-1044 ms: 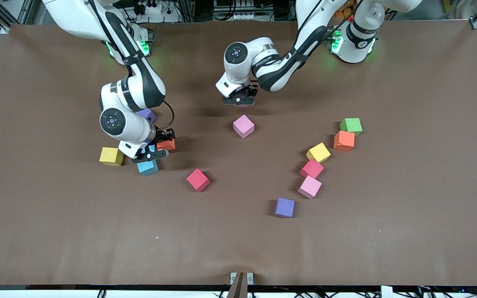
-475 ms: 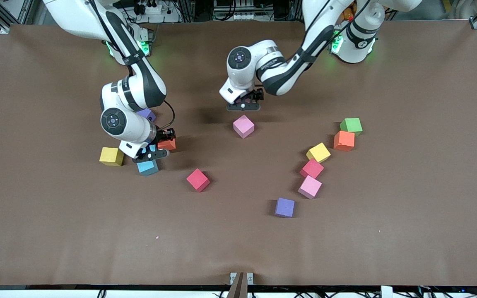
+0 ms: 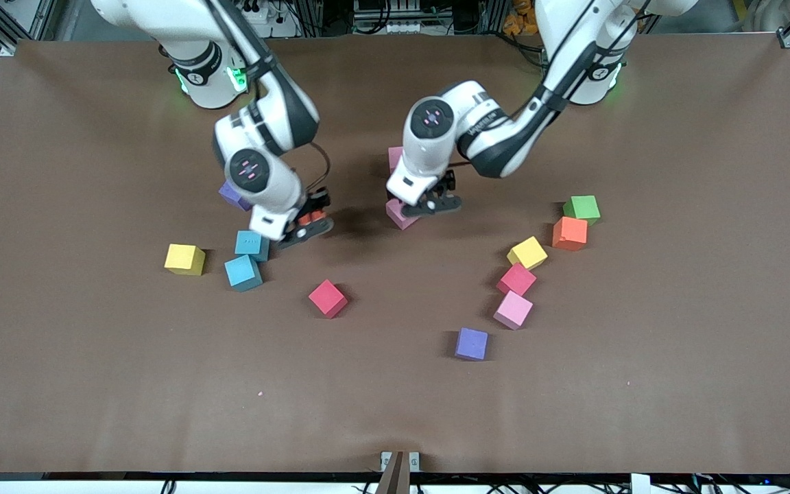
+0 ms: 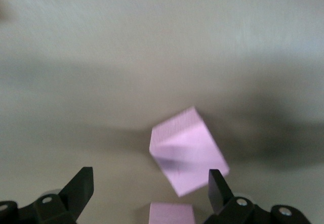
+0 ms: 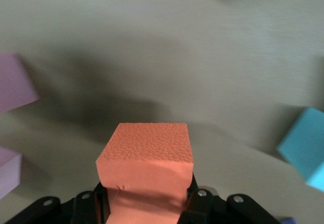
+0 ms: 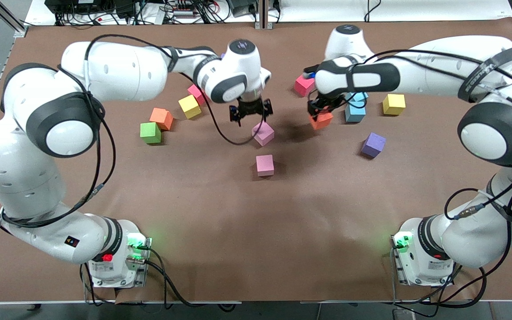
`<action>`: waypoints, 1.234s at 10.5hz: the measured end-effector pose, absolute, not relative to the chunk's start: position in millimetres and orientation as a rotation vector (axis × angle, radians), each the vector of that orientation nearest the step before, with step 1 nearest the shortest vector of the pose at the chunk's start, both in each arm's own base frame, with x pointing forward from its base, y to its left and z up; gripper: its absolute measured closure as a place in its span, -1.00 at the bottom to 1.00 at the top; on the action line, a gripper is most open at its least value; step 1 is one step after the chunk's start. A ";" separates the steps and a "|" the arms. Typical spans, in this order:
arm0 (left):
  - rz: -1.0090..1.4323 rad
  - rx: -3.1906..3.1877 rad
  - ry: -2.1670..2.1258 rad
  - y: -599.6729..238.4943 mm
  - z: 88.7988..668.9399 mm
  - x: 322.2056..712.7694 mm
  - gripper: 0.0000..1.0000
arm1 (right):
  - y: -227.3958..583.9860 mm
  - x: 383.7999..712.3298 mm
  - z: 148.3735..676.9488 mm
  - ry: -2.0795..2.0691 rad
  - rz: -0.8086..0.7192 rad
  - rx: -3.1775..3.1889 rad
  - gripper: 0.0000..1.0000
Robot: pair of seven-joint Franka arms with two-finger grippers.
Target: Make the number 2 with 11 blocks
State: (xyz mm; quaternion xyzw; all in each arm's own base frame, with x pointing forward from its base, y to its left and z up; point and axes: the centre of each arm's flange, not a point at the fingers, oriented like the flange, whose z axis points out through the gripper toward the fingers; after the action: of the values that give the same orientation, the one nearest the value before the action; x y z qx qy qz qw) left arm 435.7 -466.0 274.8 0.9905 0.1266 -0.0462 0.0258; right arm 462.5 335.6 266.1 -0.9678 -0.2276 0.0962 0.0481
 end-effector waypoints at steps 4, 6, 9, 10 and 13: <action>-0.120 2.998 0.738 -414.5 270.0 502.9 -1.00 | 396.9 405.9 279.8 -1.162 0.309 -2.819 -0.11; -0.124 2.966 0.870 -390.0 266.6 522.4 -1.00 | 420.4 376.4 276.2 -1.421 0.294 -2.792 -0.11; -0.122 2.920 1.043 -370.9 264.2 535.9 -1.00 | 442.8 348.5 274.0 -1.758 0.256 -2.679 -0.11; -0.124 2.915 1.071 -362.3 263.4 541.1 -1.00 | 444.4 348.9 274.3 -1.845 0.229 -2.621 -0.11; -0.121 2.903 1.134 -348.2 262.0 550.2 -1.00 | 447.1 351.2 269.8 -2.021 0.179 -2.470 -0.11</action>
State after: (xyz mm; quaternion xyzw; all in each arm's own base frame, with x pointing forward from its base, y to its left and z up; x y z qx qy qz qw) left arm 550.2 -348.2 262.0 0.9307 0.3636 -0.0388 0.0114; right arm 351.2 447.1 269.8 -0.7724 -0.6321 0.0559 -0.0277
